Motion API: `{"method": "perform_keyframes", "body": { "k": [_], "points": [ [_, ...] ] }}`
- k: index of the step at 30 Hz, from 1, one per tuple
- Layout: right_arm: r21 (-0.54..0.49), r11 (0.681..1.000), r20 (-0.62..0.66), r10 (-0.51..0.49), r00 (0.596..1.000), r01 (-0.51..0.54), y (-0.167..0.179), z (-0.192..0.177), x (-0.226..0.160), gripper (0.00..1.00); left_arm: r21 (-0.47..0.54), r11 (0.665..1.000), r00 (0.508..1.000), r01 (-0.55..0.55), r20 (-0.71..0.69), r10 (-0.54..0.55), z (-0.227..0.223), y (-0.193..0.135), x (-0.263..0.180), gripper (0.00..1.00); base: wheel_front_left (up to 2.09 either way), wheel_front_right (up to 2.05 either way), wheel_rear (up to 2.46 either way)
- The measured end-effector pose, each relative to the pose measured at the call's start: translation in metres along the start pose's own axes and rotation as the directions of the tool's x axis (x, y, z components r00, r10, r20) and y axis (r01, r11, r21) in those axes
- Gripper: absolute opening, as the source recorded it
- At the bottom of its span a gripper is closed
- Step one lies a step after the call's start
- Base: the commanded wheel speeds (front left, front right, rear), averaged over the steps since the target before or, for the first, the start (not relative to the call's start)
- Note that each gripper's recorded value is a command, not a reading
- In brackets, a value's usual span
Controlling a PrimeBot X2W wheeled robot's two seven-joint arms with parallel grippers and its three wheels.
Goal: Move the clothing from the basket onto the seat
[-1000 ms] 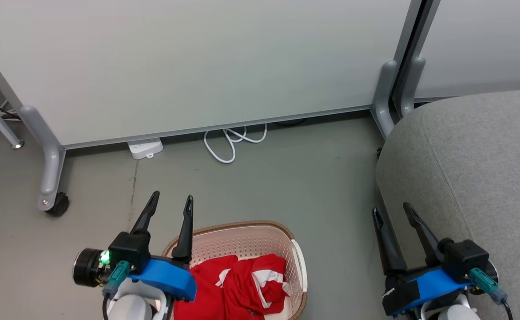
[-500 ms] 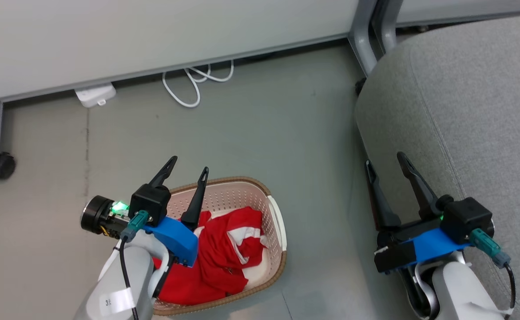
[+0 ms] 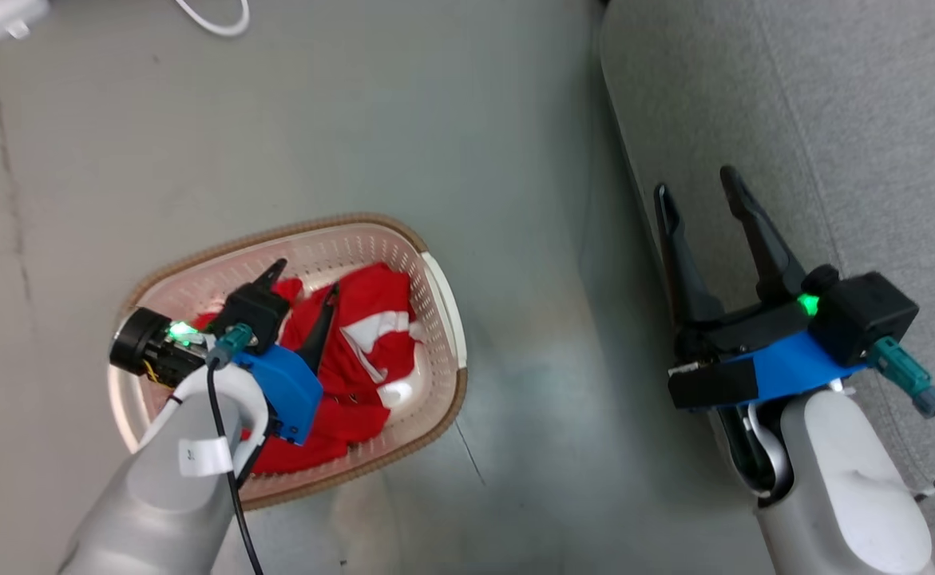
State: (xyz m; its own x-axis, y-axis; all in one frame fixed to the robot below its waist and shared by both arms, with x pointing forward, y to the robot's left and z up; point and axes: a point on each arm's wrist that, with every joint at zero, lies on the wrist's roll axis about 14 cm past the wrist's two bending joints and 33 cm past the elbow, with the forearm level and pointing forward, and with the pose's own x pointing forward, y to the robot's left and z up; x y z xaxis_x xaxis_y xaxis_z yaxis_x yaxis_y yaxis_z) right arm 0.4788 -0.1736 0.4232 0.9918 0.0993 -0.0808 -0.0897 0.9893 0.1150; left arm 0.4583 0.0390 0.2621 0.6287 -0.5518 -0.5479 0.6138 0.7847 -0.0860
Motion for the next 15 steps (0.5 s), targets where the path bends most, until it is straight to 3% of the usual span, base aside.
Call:
{"method": "perform_keyframes", "body": {
  "k": [15],
  "points": [
    [-0.022,1.0,-0.099,-0.004,0.995,0.002,-0.015,-0.062,0.033,1.0,-0.079,0.996,0.955,0.032,-0.292,-0.054,-0.118,0.008,0.036,1.0,0.0,0.0,0.0]
  ]
}}
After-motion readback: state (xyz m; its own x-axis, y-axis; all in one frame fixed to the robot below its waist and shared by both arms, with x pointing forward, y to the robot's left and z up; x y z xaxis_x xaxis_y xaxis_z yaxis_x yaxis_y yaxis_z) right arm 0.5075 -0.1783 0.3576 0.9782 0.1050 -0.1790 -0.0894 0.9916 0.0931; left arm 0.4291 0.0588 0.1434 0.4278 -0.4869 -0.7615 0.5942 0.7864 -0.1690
